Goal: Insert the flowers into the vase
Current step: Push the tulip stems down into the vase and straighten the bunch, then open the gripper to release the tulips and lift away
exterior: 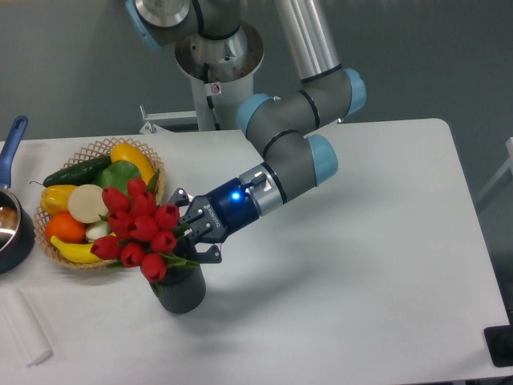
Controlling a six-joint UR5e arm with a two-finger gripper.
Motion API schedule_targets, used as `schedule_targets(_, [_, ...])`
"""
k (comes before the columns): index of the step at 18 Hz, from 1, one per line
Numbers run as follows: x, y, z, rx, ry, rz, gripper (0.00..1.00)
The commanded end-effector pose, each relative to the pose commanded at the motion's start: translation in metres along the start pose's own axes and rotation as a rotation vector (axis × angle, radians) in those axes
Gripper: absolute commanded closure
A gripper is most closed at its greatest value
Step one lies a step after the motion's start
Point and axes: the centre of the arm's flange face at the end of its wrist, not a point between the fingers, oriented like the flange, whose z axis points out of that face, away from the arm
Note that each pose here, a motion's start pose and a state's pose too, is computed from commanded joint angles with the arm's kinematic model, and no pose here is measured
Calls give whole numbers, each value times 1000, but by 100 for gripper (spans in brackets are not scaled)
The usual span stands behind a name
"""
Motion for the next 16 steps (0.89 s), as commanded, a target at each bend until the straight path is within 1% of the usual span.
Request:
schedule_targets(2, [-2, 1, -3, -3, -6, -1, 70])
schedule_targets(3, [-2, 2, -4, -13, -10, 1, 66])
schedule_targets(4, [-3, 1, -4, -16, -10, 4, 48])
schedule_targets(5, [-5, -2, -5, -17, -11, 13, 27])
schedule_targets(8, [-5, -2, -6, -25, -14, 17, 4])
schedule_targets(9, [-4, -2, -6, -26, -15, 16, 0])
schedule_targets(11, [-4, -2, -7, -47, -20, 20, 0])
schedule_targets(13, [-3, -7, -9, -95, -32, 39, 0])
schedule_targets(16, [0, -18, -20, -192, -69, 69, 0])
